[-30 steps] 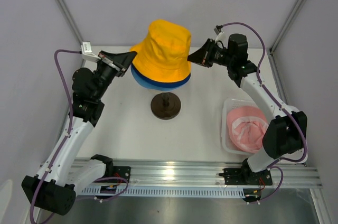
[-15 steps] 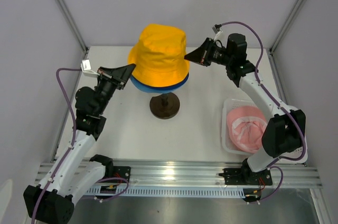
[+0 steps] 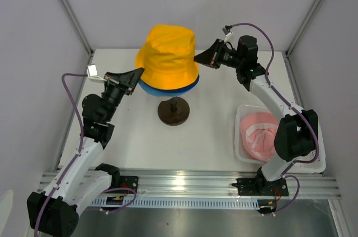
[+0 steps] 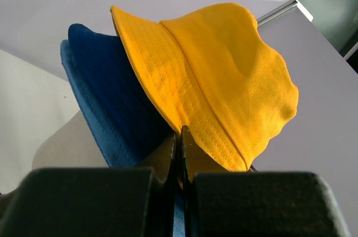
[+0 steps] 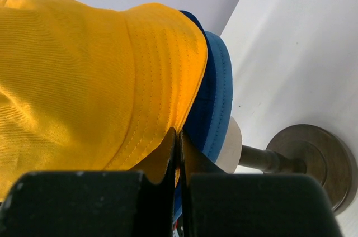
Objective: Stack the hats
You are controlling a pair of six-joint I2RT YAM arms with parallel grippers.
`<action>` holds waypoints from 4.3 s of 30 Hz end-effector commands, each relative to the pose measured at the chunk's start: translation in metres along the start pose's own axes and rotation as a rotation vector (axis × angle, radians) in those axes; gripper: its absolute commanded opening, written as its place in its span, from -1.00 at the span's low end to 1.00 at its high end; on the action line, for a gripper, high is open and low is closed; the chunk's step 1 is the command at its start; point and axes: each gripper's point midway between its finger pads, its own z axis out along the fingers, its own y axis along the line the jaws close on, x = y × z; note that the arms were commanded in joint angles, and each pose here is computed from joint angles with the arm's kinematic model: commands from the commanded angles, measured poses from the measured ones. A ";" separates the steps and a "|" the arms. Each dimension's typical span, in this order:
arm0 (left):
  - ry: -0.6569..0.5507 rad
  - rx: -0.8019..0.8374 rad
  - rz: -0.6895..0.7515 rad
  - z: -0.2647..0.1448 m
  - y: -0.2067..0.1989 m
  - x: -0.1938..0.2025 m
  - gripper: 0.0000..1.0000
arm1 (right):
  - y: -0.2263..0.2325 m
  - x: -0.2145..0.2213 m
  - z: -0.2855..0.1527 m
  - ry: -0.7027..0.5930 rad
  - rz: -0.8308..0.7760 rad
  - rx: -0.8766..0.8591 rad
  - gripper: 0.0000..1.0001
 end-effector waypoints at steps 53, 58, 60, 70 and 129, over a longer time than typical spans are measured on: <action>0.306 -0.129 0.397 -0.093 0.059 0.064 0.99 | -0.095 0.075 -0.455 -0.783 0.171 1.717 0.99; 0.286 -0.102 0.434 -0.100 0.049 0.062 0.99 | -0.128 0.090 -0.441 -0.821 0.447 1.534 0.99; 0.294 -0.090 0.433 -0.103 0.048 0.066 0.99 | -0.142 0.091 -0.438 -0.801 0.501 1.507 0.99; 0.310 -0.037 0.430 -0.105 0.043 0.076 0.99 | -0.162 0.075 -0.430 -0.674 0.274 1.440 0.87; 0.375 -0.141 0.385 -0.084 0.063 0.086 0.99 | -0.239 0.142 -0.457 -1.788 1.413 1.093 0.53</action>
